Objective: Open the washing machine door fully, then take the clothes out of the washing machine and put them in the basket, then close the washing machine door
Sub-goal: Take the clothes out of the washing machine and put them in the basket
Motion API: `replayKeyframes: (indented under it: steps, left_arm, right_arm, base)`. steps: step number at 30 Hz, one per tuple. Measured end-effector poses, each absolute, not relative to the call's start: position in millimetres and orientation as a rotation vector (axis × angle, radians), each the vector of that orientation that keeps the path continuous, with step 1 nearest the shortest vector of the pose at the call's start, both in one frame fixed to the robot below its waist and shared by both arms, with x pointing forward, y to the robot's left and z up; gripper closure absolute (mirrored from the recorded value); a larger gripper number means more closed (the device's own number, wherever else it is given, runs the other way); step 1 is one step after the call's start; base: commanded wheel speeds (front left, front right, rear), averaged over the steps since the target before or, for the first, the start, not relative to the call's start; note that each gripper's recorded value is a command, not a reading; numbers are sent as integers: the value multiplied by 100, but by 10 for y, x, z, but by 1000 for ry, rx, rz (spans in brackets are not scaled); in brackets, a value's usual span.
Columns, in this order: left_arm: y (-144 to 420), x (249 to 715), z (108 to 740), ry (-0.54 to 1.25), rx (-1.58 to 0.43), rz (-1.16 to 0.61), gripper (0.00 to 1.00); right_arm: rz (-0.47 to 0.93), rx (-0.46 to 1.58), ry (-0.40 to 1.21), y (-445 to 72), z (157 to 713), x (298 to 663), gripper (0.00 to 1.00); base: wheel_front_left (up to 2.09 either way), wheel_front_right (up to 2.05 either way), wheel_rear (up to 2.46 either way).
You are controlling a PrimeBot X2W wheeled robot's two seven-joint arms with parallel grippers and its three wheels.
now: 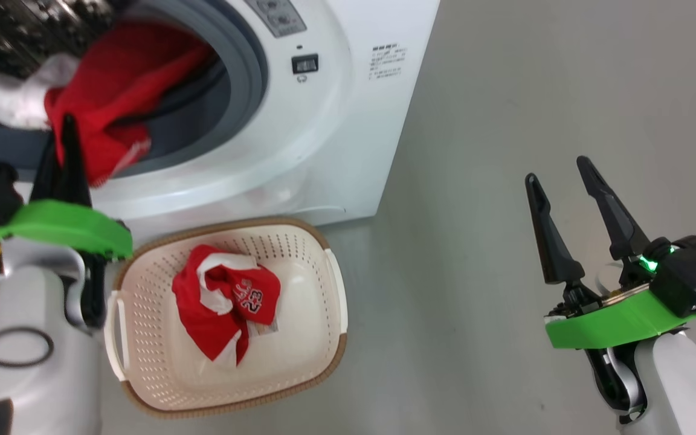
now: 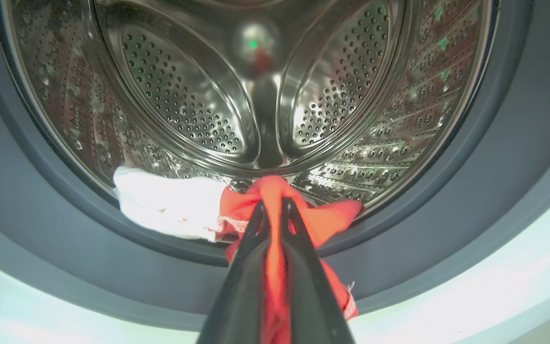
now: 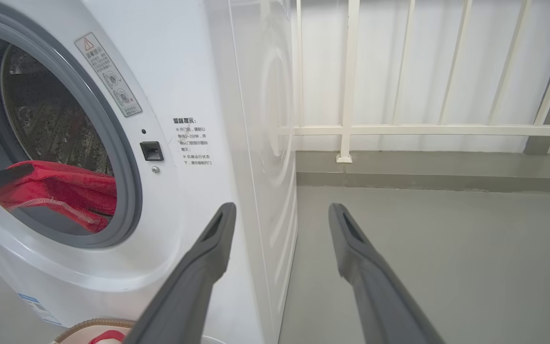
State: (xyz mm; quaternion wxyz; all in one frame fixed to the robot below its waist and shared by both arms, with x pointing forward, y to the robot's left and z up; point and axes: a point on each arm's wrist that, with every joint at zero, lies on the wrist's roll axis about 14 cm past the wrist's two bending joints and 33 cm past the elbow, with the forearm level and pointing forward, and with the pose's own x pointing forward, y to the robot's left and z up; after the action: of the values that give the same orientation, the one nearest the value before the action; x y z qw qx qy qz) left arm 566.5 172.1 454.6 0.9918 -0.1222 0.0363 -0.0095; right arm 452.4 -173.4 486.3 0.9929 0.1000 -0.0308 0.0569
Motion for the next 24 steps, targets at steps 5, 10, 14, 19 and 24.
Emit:
replayKeyframes:
  steps: [5, 10, 14, 19, 24]
  left_arm:
    - [1739, 5436, 4732, 22, -236, -21, 100]
    - [1769, 5266, 5020, -58, -215, -29, 100]
    - [1789, 5112, 5174, -105, -210, -33, 100]
    - [1794, 4910, 5340, -161, -224, -33, 100]
    - [1750, 4705, 5522, -222, -228, -41, 100]
  right_arm:
    - [118, 202, -87, -1723, 4992, 4417, 0]
    - [121, 206, -113, -1709, 5115, 4323, 0]
    - [122, 210, -138, -1702, 5216, 4267, 0]
    - [112, 217, -162, -1721, 5310, 4203, 0]
    - [101, 225, -162, -1738, 5318, 4098, 0]
  base:
    - [0, 0, 0]
    - [0, 0, 0]
    - [0, 0, 0]
    - [0, 0, 0]
    - [0, 0, 0]
